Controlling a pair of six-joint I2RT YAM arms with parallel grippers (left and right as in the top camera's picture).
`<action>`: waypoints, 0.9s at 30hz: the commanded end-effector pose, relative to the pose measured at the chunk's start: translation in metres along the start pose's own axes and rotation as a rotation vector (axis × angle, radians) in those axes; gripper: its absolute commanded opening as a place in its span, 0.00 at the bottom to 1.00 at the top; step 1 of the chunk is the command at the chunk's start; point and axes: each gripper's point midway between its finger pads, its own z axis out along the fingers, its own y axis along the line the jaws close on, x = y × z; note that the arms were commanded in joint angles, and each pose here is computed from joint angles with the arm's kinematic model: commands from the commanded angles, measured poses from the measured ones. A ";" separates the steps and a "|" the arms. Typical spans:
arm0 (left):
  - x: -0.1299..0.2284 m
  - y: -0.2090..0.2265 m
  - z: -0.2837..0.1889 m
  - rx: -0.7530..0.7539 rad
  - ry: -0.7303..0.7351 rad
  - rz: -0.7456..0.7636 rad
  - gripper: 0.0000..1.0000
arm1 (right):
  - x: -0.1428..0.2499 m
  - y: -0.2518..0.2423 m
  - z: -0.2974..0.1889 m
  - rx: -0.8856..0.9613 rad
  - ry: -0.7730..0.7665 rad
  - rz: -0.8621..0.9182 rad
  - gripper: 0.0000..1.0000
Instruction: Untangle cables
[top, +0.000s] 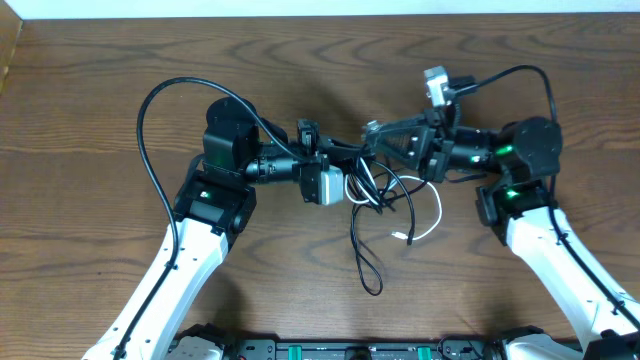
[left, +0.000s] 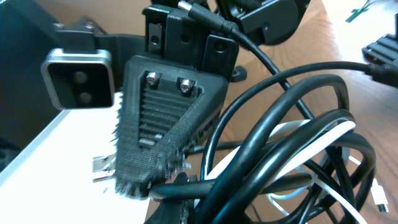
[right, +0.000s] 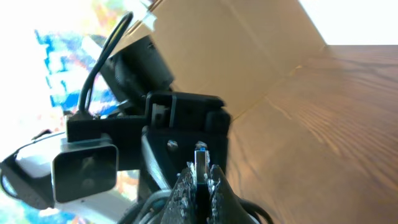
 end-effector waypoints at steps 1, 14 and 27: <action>-0.013 0.013 -0.007 -0.049 0.013 0.046 0.07 | -0.011 -0.018 -0.021 0.066 -0.039 0.024 0.01; -0.004 0.068 -0.025 -0.357 0.149 -0.147 0.07 | 0.015 -0.085 -0.054 0.309 -0.035 0.186 0.01; 0.039 0.090 -0.050 -0.653 0.226 -0.680 0.07 | 0.007 -0.093 -0.057 0.361 -0.077 0.163 0.84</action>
